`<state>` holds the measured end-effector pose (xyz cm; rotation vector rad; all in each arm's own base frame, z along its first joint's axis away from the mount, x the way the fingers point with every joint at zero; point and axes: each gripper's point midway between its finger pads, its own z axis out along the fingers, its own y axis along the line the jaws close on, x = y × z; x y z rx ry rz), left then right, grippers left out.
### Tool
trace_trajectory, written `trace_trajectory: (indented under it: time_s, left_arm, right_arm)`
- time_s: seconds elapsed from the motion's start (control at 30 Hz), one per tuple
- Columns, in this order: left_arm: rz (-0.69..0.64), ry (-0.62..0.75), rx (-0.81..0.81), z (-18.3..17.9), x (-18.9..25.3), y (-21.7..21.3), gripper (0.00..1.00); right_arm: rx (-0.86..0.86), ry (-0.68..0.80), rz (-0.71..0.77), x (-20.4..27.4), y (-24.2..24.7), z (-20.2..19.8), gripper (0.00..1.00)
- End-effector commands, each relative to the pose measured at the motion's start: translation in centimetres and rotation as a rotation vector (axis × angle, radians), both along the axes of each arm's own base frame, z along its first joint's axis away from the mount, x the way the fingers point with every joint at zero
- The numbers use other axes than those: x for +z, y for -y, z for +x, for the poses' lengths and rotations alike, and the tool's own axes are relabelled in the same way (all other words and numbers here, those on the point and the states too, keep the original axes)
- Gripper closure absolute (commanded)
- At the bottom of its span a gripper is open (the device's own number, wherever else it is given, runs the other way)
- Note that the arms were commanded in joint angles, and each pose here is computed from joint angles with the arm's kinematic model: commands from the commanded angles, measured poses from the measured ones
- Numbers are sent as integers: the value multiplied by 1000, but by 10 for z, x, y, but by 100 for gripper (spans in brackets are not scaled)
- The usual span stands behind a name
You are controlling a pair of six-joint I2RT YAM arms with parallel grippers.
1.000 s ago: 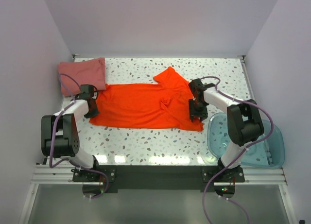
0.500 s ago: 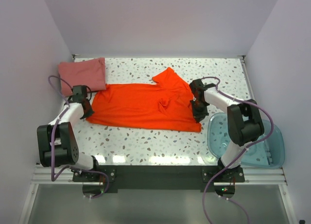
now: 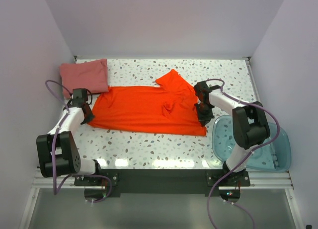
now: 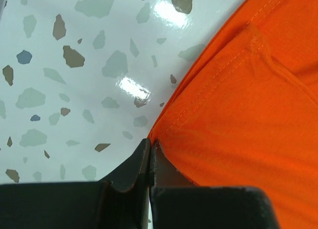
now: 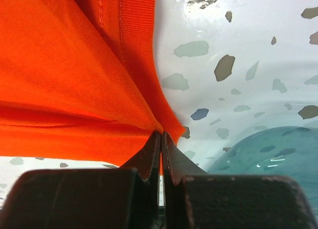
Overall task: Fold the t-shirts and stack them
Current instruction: Fold the tshirt
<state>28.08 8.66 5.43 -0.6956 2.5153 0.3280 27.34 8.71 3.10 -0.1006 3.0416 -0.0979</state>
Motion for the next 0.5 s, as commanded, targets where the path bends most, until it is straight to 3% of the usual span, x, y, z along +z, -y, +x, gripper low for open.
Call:
trace_trajectory:
  time_s: [0.0,0.13,0.2,0.23,0.27,0.33,0.37,0.47]
  left_arm:
    - [48,13,67,-10,15,-14,100]
    - [54,16,83,-17,22,-14,95]
    - [56,29,85,-18,25,-14,85]
    - [63,38,92,-17,29,-15,79]
    - [68,33,93,-18,31,-16,67]
    - [83,40,95,-17,36,-19,56]
    - [87,41,94,-17,38,-20,44]
    - [89,72,93,-12,47,-20,23]
  right_arm:
    - [19,8,-47,14,12,-1,100]
    - [22,11,-45,16,12,-1,100]
    - [26,9,-51,17,13,-1,100]
    - [26,11,-50,19,13,-1,100]
    - [29,13,-51,20,13,0,100]
    - [31,11,-54,22,14,-1,100]
    - [29,19,-51,24,13,1,100]
    - [29,27,-49,31,13,2,73]
